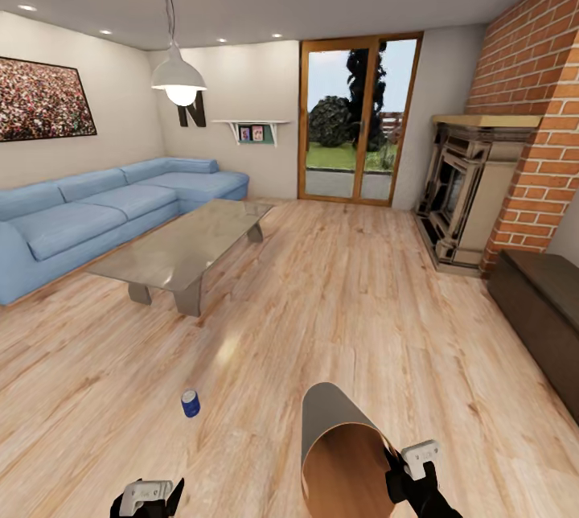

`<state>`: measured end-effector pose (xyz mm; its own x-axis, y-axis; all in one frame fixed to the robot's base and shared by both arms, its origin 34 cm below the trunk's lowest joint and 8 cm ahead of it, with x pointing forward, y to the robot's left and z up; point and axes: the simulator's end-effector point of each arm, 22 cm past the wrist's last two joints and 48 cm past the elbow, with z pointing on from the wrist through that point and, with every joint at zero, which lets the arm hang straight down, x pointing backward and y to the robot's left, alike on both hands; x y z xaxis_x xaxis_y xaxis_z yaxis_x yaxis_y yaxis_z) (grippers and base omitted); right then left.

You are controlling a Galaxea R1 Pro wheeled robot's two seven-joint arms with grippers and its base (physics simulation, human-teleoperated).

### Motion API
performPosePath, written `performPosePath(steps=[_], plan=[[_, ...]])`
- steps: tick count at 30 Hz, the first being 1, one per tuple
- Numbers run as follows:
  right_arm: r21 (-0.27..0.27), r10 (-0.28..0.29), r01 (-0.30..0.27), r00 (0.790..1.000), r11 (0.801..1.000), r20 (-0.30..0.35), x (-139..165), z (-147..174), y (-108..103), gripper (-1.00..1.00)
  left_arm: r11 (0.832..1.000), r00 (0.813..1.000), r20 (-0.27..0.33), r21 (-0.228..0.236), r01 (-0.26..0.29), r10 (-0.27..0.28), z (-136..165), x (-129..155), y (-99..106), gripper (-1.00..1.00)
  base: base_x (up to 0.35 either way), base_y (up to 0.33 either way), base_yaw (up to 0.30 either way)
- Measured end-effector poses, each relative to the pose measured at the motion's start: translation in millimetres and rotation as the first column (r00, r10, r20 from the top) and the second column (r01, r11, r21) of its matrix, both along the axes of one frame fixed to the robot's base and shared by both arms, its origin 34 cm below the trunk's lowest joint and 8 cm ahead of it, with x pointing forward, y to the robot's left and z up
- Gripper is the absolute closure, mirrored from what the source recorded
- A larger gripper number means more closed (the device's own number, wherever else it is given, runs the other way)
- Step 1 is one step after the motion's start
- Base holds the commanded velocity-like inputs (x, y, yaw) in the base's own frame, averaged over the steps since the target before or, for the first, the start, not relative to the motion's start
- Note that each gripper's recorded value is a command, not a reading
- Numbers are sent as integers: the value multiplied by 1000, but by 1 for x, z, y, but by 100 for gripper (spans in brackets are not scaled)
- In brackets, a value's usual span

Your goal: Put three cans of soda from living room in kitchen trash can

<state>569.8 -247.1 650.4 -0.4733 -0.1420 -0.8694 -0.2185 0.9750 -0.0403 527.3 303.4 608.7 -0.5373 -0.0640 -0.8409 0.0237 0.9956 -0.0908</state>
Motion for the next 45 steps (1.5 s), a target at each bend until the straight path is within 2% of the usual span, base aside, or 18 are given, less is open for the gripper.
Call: performPosePath(steps=[18, 30, 38, 45], plan=[[0, 3, -3, 1000, 1000, 0, 0, 0, 1, 100, 1000, 1000, -1, 2, 0, 0, 0, 0, -1, -100, 306, 146, 0], [0, 2, -2, 1000, 1000, -1, 0, 0, 1, 100, 1000, 1000, 3, 3, 0, 0, 0, 1, -1, -100, 314, 18, 0], [-2, 4, -4, 1000, 1000, -1, 0, 0, 1, 100, 1000, 1000, 4, 3, 0, 0, 1, 1, -1, -100, 67, 0, 0], [-2, 4, -4, 1000, 1000, -2, 0, -1, 2, 100, 1000, 1000, 5, 3, -1, 1, 1, 1, -1, -100, 238, 0, 0]])
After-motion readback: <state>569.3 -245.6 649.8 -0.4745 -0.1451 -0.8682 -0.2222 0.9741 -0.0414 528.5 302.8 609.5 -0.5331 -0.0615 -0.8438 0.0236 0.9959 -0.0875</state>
